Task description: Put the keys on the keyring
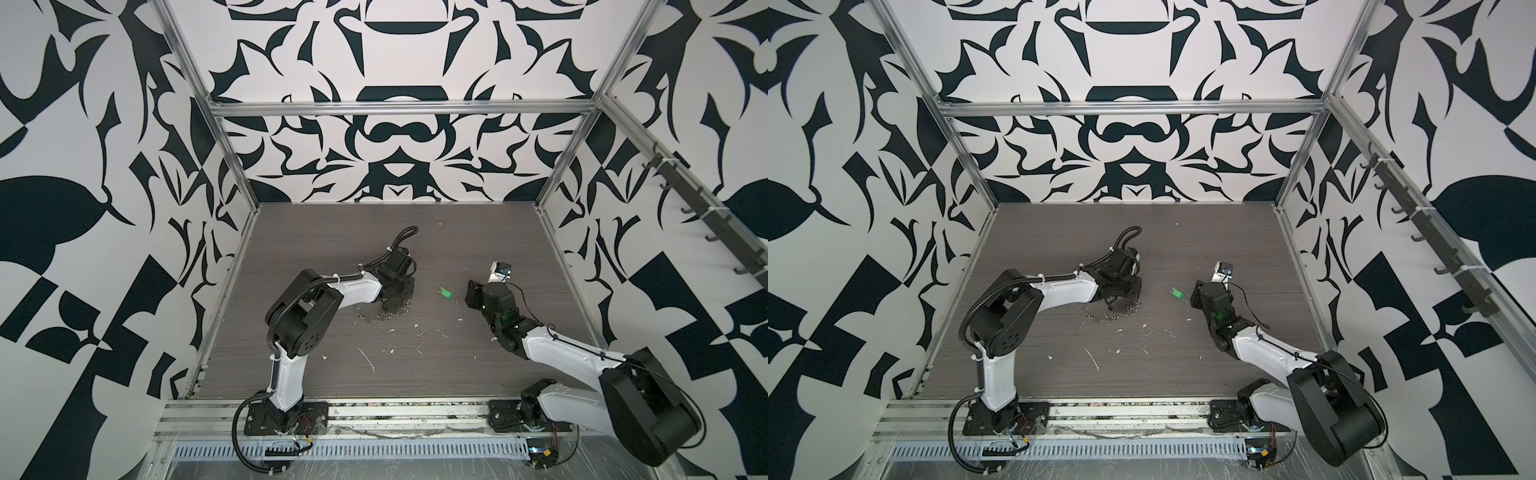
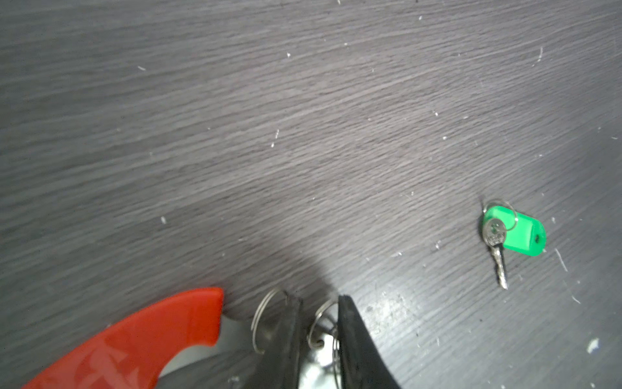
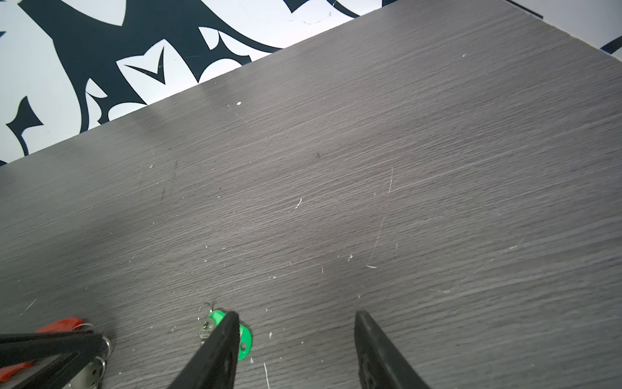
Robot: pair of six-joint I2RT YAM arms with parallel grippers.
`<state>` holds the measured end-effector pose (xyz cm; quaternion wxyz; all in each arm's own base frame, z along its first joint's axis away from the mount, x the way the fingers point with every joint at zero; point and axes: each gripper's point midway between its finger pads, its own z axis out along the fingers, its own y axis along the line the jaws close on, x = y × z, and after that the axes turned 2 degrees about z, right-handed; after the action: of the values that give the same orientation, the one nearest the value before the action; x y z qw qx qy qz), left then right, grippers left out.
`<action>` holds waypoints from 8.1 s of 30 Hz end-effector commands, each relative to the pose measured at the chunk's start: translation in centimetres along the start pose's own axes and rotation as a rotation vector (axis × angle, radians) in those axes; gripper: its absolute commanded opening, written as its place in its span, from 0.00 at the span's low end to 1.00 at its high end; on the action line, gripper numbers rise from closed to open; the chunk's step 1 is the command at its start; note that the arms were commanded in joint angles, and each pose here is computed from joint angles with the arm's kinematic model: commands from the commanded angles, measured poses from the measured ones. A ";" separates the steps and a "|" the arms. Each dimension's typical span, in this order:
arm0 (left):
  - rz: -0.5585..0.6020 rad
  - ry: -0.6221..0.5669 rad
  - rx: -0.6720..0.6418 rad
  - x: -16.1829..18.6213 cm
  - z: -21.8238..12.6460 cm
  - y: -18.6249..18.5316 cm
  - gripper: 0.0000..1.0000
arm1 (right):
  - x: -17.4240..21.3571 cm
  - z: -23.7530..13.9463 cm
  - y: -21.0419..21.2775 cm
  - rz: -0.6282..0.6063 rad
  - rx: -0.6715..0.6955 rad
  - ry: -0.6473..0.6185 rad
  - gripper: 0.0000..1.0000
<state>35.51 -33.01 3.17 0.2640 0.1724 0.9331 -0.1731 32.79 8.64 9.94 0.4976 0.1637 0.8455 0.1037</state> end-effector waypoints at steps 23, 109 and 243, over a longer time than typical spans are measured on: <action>0.037 0.045 0.037 0.4 -0.4 -0.7 0.17 | -1.2 -0.4 0.7 0.015 -0.026 -0.043 0.58; 0.235 -0.504 0.551 -14.0 -24.1 -2.7 0.00 | -12.3 -6.4 24.4 -0.059 -1.024 0.331 0.34; -0.055 -0.530 0.973 -19.3 -27.1 -1.6 0.19 | -17.3 -8.9 33.2 0.033 -1.436 0.024 0.00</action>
<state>38.77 -27.29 35.10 0.3730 0.1842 0.6633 -0.6221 39.62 32.83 34.69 0.4311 -0.1635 0.6214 0.6334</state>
